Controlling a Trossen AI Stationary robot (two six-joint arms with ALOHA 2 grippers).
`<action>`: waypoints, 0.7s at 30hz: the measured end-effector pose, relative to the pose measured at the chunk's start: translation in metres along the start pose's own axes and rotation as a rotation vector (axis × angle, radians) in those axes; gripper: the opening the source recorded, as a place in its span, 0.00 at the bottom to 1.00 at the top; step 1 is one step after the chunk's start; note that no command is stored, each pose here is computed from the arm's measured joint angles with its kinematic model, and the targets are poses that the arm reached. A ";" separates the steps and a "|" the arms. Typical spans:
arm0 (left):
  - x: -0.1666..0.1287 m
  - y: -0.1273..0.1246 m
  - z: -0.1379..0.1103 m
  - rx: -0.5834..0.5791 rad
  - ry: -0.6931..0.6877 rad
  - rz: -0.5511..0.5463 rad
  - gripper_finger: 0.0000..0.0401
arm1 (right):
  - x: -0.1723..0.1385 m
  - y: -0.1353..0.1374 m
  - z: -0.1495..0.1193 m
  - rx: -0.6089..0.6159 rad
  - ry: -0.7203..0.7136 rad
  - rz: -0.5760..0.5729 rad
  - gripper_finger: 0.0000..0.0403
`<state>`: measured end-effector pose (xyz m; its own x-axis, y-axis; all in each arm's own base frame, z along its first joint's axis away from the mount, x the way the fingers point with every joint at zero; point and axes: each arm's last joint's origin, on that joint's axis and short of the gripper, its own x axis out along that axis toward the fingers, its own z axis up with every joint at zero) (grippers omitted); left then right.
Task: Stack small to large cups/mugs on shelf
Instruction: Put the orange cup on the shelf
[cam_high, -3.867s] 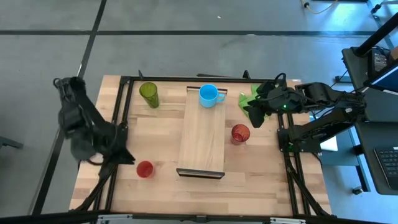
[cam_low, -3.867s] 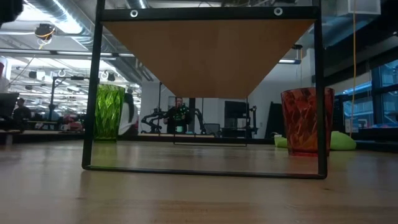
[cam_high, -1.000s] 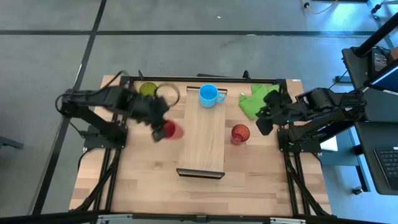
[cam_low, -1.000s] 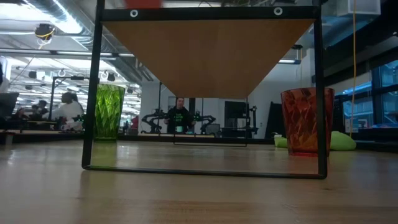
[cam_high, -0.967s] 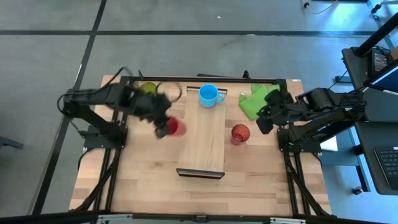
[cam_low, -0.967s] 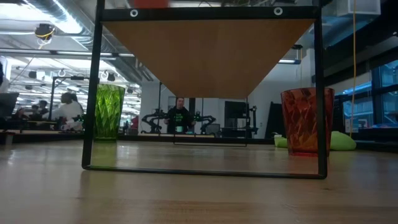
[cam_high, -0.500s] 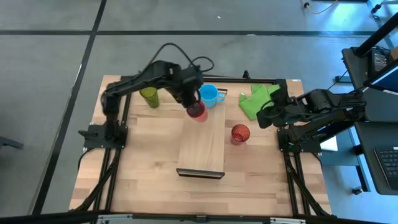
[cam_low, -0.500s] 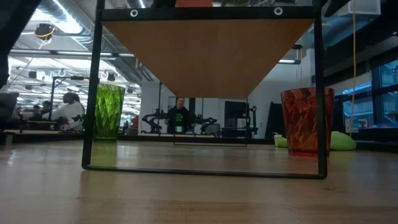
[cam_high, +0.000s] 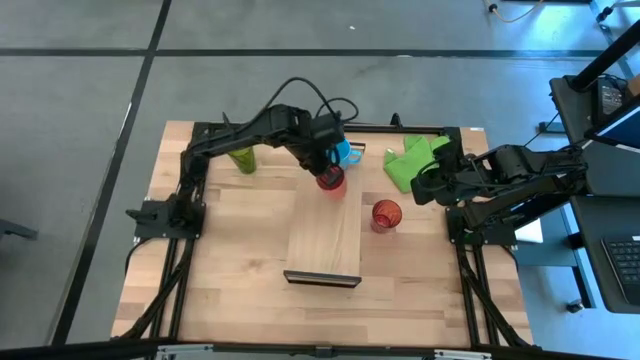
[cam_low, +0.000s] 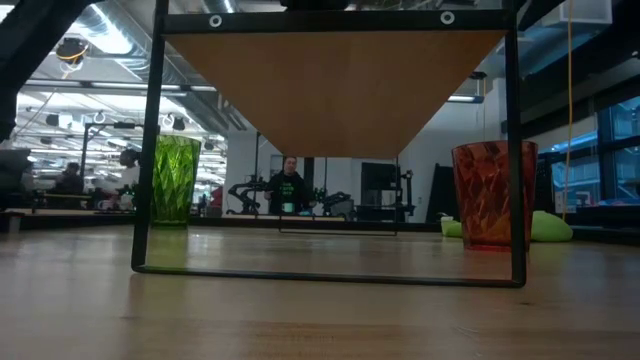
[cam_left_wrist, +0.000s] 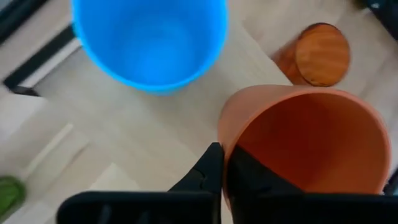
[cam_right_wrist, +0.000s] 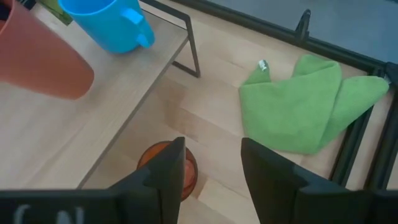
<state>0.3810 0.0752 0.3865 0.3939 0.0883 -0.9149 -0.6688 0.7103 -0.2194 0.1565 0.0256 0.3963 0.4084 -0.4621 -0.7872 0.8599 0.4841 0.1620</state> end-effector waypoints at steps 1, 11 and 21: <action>0.000 0.001 0.001 -0.005 -0.002 0.008 0.01 | 0.000 0.000 0.000 -0.001 0.000 0.000 0.39; 0.000 0.003 -0.002 -0.027 0.006 0.048 0.02 | 0.000 0.000 0.000 -0.026 0.000 0.000 0.39; 0.011 0.002 -0.001 -0.025 0.004 0.060 0.03 | 0.000 0.000 0.000 -0.046 0.001 0.000 0.39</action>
<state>0.3829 0.0766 0.3757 0.3499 0.1276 -0.9281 -0.7068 0.6862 -0.1721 0.1565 0.0256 0.3963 0.4077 -0.4616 -0.7878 0.8450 0.5177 0.1339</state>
